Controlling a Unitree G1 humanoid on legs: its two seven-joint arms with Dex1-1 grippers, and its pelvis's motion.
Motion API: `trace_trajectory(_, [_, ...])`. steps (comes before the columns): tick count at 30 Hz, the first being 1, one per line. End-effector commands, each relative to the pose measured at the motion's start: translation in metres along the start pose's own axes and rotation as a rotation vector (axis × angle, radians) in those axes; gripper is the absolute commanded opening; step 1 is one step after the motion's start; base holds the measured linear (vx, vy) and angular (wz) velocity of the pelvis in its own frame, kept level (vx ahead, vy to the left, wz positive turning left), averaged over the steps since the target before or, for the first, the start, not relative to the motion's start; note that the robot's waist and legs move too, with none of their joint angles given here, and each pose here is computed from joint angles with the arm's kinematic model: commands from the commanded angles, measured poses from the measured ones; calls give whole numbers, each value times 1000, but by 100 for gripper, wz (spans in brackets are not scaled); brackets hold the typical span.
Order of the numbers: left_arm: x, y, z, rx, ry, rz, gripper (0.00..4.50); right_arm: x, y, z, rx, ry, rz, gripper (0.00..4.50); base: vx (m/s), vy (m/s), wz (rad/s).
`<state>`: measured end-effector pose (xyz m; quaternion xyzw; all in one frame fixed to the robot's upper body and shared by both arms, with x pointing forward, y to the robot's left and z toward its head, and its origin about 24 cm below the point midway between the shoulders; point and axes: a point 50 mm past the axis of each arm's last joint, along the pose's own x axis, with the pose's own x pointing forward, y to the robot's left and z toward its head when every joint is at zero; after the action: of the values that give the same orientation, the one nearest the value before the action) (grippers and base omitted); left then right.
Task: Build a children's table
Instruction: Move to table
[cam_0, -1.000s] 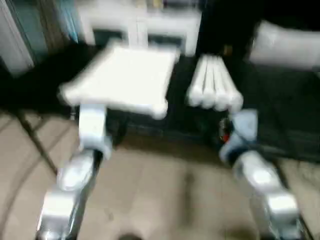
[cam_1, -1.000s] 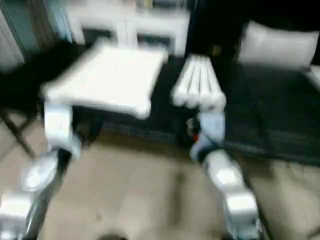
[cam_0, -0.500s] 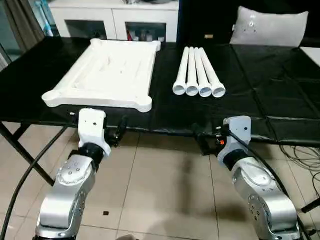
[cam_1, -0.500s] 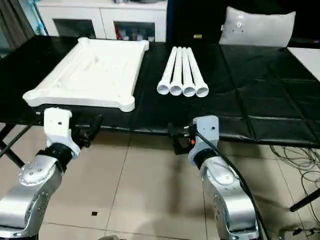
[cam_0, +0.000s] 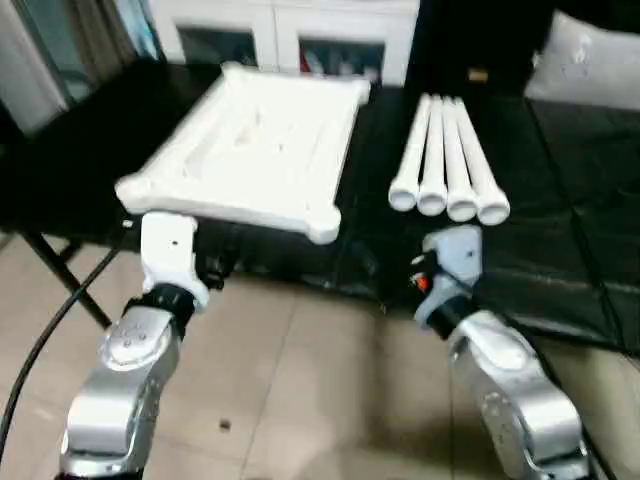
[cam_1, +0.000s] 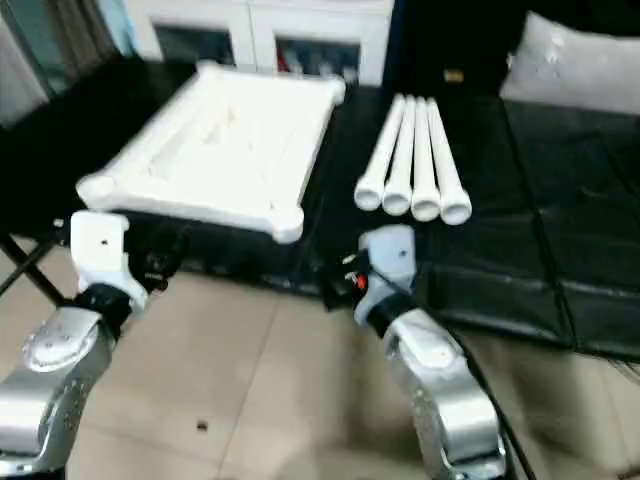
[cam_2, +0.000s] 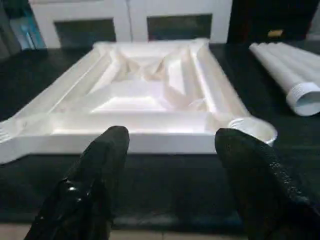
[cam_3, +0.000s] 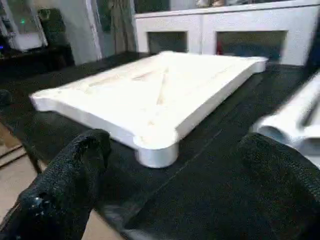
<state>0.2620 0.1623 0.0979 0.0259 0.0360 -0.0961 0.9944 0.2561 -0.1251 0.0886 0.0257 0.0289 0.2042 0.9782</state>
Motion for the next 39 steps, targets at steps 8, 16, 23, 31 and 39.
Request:
trace_trajectory(8, [6, 0, 7, 22, -25, -23, 320, 3, -6, 5, -58, 16, -43, 450, 82, 36, -2])
trace_trajectory(16, [11, -8, 8, 22, -30, -71, 320, 0, -8, 3, -89, 33, -59, 450, 93, 8, 2])
trace_trajectory(23, [13, -14, 11, 22, -38, -112, 320, -1, -12, 2, -71, 76, -82, 450, 121, 38, -16])
trace_trajectory(31, [10, -12, 13, 46, -30, -157, 320, 3, -5, 5, -91, 69, -47, 450, 101, -34, -20])
trace_trajectory(39, [7, -17, 10, 49, -13, -184, 320, 1, -6, 3, -98, 84, -49, 450, 126, 8, 5])
